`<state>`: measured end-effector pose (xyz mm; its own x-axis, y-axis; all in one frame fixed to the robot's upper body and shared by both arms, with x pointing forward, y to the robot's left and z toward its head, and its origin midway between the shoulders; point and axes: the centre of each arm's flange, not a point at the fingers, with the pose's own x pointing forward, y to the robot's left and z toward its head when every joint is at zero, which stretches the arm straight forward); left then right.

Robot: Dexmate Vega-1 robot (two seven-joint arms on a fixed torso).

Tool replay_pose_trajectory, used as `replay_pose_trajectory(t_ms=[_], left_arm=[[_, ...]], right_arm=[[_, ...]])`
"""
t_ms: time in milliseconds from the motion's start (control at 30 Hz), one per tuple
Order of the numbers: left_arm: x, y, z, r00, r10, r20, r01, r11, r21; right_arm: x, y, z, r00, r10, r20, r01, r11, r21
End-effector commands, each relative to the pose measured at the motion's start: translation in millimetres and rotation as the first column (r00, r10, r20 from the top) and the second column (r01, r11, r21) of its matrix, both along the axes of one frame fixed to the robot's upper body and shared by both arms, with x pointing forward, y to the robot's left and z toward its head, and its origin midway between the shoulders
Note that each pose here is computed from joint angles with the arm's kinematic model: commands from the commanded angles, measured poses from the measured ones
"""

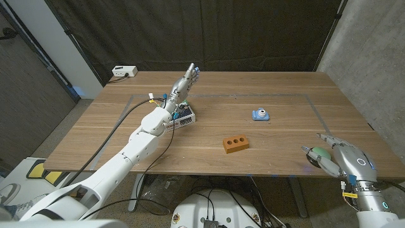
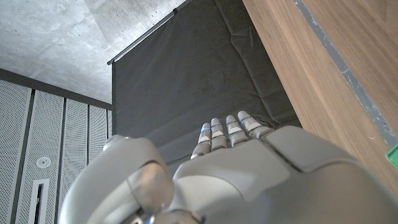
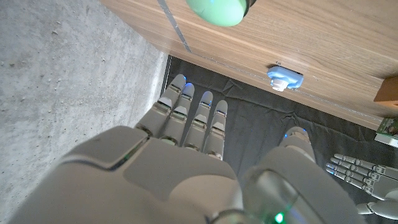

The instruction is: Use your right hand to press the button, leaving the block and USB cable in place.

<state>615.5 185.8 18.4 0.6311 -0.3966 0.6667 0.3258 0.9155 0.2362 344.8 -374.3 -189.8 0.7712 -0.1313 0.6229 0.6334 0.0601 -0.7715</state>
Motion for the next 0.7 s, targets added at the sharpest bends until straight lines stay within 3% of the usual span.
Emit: replay_pose_trajectory(t_ms=[33,700], left_arm=[[1.8,-1.8,1.5,1.0,-0.007,0.0,0.007,1.0,0.007],[4.1,-0.8,1.6,1.0,0.001,-0.016,-0.001,1.0,0.008]], right_arm=[[7.6,-0.4,-11.4,0.999,-0.024,-0.031,0.024,1.0,0.002],[19.6,-3.8,-30.2,0.996,-0.044,-0.084,0.049,0.997,0.063]])
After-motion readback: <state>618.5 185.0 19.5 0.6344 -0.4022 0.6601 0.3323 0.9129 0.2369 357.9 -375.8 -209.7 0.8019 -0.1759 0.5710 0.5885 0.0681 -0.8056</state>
